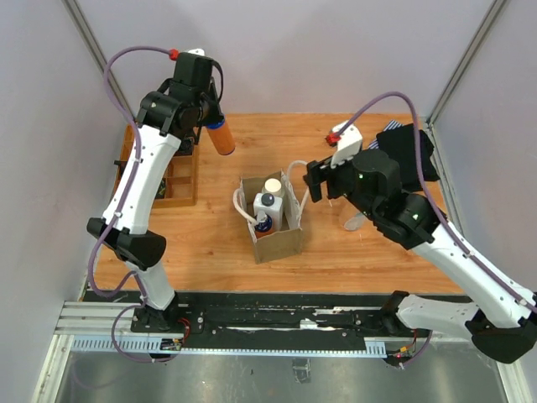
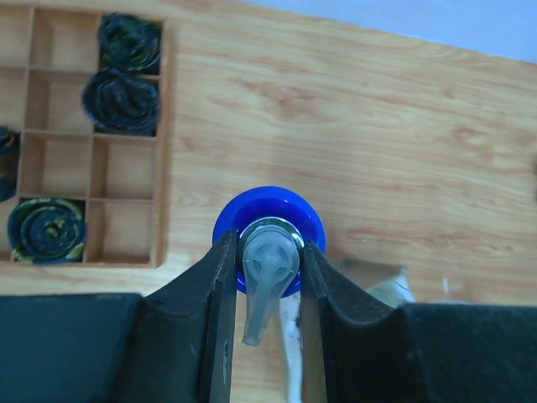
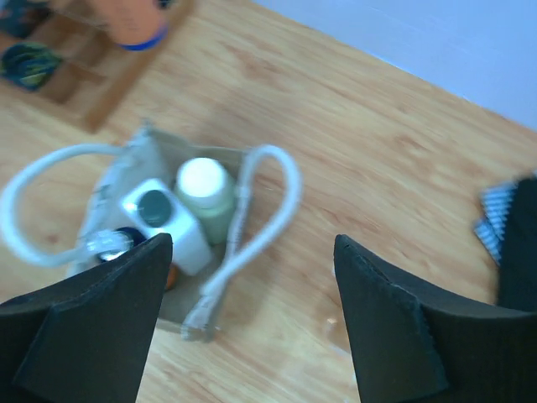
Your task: Take the personal care products out of the canvas bag
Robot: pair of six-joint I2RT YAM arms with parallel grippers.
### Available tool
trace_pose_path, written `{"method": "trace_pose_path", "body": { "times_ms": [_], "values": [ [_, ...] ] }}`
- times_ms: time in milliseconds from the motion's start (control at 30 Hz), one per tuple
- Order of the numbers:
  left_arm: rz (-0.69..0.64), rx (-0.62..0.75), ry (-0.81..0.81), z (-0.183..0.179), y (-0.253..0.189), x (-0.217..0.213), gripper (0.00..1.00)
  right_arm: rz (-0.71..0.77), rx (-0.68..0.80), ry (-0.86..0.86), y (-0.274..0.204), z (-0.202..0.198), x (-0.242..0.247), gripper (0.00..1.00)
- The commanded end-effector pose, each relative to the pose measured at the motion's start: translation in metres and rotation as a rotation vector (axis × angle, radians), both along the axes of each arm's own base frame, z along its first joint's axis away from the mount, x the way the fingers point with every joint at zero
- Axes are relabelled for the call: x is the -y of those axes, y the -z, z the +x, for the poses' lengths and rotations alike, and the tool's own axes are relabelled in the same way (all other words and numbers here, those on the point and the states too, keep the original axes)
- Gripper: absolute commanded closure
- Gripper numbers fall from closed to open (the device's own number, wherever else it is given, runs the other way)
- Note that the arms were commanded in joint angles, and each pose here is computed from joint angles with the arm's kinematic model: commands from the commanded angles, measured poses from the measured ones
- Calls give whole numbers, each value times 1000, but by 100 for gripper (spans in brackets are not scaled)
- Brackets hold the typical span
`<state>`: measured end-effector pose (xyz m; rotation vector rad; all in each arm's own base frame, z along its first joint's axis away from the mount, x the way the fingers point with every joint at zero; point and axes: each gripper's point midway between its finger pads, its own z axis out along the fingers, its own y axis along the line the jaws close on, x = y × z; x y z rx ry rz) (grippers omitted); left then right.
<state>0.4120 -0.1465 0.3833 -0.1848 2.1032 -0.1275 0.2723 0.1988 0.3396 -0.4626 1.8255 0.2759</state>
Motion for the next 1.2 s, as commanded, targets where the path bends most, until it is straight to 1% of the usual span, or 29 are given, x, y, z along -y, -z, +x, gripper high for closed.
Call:
{"method": "trace_pose_path", "body": {
  "times_ms": [0,100,233,433,533,633,700,733,800,900,933,1033,1100,1167],
  "values": [
    [-62,-6,-54,27,14,-20,99,-82,0,-297,14,-18,-65,22],
    [-57,-85,-55,41,53,-26,99,-132,-38,-348,36,-8,-85,23],
    [-55,-122,-49,49,82,-28,100,-143,-83,-467,61,-4,-121,26],
    [-12,-208,-56,48,127,-33,100,-169,-170,-510,105,7,-148,29],
    [-19,-254,-50,46,148,-34,99,-180,-210,-507,123,10,-154,31],
    [-31,-278,-31,44,160,-30,99,-180,-239,-503,137,14,-157,39],
    [-31,-294,-23,43,167,-29,99,-181,-256,-505,144,16,-159,42],
    [-29,-303,-20,43,170,-28,98,-182,-268,-509,148,16,-160,42],
    [-23,-317,-15,41,175,-28,88,-188,-296,-520,155,15,-161,40],
    [-17,-332,-10,39,182,-29,79,-210,-339,-528,167,12,-160,36],
    [-20,-335,-6,38,184,-28,74,-222,-357,-528,171,11,-159,34],
    [-23,-351,11,36,190,-25,63,-265,-411,-539,179,9,-156,33],
    [-23,-358,16,35,191,-24,59,-316,-467,-551,189,3,-150,35],
    [-23,-361,22,35,192,-24,52,-352,-489,-562,190,0,-145,42]
  ]
}}
